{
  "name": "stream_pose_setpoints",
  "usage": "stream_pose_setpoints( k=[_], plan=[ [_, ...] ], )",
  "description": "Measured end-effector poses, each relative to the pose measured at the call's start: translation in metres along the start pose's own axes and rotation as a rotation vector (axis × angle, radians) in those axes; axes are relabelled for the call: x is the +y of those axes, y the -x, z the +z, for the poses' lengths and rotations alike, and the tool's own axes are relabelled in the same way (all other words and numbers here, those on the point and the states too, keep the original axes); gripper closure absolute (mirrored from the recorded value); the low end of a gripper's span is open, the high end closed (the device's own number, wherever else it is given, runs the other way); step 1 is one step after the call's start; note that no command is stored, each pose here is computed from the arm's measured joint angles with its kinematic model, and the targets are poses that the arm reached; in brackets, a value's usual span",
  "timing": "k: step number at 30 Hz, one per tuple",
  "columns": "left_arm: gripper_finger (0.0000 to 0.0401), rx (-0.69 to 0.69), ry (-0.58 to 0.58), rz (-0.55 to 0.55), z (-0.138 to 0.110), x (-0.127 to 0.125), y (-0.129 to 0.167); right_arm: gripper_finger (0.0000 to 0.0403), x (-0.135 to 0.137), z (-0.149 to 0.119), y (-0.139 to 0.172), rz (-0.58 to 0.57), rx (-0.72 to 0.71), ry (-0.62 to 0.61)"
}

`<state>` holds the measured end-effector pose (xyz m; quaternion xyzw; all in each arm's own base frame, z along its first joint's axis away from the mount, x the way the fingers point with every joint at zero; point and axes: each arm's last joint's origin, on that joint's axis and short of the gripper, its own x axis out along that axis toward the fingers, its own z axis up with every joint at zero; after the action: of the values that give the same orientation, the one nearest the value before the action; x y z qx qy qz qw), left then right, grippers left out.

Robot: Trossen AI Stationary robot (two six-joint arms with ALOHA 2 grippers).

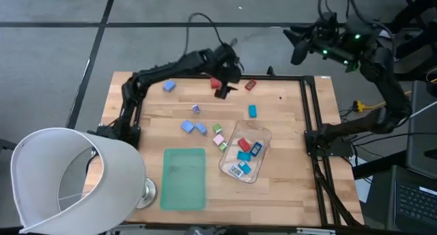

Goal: Pick & Place Office items
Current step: Put the light blue digital clock into the transparent bin

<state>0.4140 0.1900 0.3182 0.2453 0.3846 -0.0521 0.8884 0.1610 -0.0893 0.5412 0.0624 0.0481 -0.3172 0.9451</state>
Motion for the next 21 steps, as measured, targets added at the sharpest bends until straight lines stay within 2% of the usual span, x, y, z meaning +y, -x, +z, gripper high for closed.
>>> stream_pose_setpoints(
  k=[4, 12, 16, 21],
  plan=[
    [0.0161, 0.037, -0.112, -0.054, 0.008, -0.022, -0.037, 0.0266, -0.004, -0.004, 0.001, 0.059, 0.050, 0.005],
    [0.0161, 0.020, -0.326, -0.057, 0.023, -0.053, -0.087, 0.0266, -0.005, -0.013, -0.017, 0.179, 0.153, 0.004],
    [0.0162, 0.054, -0.493, 0.040, 0.030, -0.063, -0.110, 0.0266, -0.006, -0.015, -0.025, 0.201, 0.173, 0.002],
    [0.0162, 0.065, -0.602, 0.092, 0.026, -0.070, -0.140, 0.0266, -0.007, -0.016, -0.031, 0.225, 0.183, -0.029]
  ],
)
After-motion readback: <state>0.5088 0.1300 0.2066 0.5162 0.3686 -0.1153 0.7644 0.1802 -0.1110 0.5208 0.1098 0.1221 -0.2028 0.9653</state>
